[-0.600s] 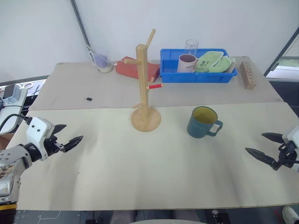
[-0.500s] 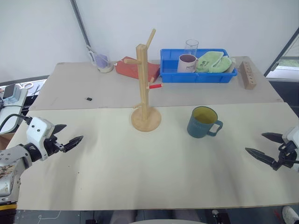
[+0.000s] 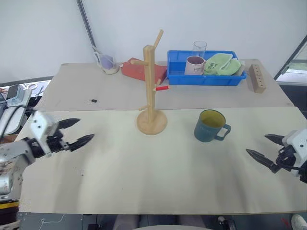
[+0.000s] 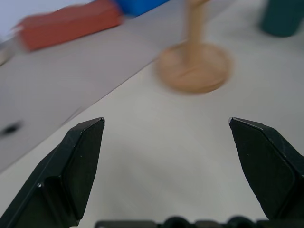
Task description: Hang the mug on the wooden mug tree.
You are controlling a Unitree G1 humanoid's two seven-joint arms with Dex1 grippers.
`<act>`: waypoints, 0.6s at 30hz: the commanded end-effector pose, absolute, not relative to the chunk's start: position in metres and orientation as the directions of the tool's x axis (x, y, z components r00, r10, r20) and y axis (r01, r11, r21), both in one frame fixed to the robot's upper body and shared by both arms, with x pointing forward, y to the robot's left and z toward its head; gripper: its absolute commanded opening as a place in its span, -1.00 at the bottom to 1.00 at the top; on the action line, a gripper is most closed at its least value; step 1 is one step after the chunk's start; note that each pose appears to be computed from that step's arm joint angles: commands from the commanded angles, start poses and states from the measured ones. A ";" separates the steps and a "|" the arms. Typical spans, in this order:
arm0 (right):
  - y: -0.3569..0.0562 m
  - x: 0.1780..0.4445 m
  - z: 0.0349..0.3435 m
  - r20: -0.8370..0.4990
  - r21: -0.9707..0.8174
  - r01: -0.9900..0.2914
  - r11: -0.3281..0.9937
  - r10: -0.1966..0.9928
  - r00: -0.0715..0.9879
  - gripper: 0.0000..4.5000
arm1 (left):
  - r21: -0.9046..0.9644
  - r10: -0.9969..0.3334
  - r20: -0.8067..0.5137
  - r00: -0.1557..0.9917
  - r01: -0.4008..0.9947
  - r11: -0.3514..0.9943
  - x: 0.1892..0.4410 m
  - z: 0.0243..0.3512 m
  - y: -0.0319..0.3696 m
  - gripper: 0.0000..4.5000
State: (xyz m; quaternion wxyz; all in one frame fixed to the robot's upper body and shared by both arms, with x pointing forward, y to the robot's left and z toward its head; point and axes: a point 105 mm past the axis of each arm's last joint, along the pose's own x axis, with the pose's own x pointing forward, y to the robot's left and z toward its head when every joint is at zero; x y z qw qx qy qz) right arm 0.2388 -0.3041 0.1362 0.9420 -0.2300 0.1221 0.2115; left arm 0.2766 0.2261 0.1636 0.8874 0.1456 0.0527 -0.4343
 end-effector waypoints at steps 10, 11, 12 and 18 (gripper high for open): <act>-0.252 0.248 0.128 -0.072 -0.193 -0.100 0.976 0.087 0.994 0.98 | 0.143 -0.988 -0.152 -0.009 0.989 -0.031 0.238 0.200 0.096 1.00; -0.249 0.250 0.124 -0.073 -0.173 -0.087 0.981 0.075 0.994 0.98 | 0.137 -0.988 -0.151 -0.029 0.989 -0.050 0.236 0.199 0.094 1.00; -0.245 0.253 0.119 -0.082 -0.159 -0.090 0.983 0.078 0.994 0.98 | 0.135 -0.987 -0.152 -0.050 0.988 -0.071 0.235 0.197 0.092 1.00; -0.240 0.270 0.102 -0.092 -0.130 -0.019 0.991 0.007 0.996 0.98 | 0.146 -0.982 -0.155 -0.111 0.980 -0.134 0.231 0.191 0.085 1.00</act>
